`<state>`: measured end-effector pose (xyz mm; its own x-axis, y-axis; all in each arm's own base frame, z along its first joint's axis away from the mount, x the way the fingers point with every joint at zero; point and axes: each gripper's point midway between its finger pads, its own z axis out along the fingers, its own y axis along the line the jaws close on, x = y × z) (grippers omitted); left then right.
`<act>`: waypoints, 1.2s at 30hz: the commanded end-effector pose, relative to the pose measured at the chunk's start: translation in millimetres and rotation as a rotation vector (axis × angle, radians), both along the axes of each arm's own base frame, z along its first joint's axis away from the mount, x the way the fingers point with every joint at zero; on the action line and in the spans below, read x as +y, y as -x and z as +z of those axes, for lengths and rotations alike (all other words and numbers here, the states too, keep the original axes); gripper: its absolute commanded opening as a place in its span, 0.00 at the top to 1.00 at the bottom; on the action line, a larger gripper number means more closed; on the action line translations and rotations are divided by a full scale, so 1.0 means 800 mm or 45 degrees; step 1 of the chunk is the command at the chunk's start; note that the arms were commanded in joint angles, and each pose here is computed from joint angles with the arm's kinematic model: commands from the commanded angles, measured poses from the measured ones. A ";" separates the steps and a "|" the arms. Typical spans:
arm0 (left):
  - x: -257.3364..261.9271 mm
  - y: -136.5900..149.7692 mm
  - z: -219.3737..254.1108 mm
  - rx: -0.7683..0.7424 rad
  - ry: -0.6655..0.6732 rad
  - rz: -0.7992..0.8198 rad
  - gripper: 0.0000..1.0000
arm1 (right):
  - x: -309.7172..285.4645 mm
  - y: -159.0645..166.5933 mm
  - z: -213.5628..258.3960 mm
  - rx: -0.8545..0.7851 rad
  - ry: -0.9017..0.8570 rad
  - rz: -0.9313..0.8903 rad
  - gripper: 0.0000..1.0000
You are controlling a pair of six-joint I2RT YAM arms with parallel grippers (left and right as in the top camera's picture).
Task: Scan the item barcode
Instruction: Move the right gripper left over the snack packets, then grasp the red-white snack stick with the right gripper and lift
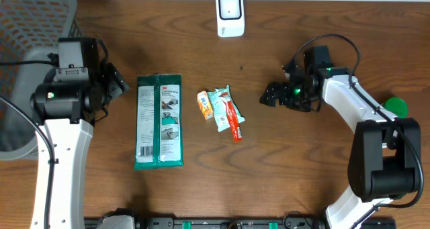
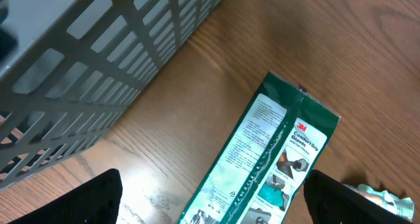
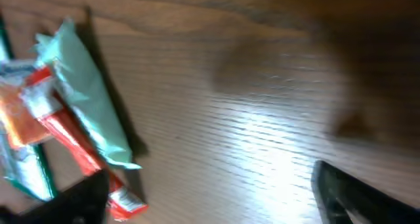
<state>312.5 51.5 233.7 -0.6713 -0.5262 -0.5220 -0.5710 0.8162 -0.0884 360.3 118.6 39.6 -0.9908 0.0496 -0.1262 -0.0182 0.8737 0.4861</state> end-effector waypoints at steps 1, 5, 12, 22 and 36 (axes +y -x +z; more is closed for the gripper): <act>0.004 0.001 0.005 -0.007 -0.022 0.000 0.11 | 0.024 0.003 0.010 0.007 -0.096 0.017 0.38; 0.004 0.001 0.005 -0.007 -0.022 0.000 0.11 | 0.042 -0.004 0.025 -0.016 -0.084 0.040 0.85; 0.004 0.001 0.005 -0.008 -0.022 0.000 0.11 | 0.083 -0.032 0.085 -0.146 0.112 0.083 0.48; 0.004 0.001 0.005 -0.008 -0.022 0.000 0.11 | 0.127 -0.024 0.061 -0.323 0.531 0.100 0.46; 0.004 0.001 0.005 -0.008 -0.022 0.000 0.11 | 0.167 -0.017 -0.005 -0.368 0.714 0.177 0.60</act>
<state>312.5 51.5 233.7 -0.6713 -0.5262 -0.5220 -0.5710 0.8162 -0.0884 370.6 256.9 43.0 -0.9044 -0.2412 -0.3520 -0.2416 0.9694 -0.0434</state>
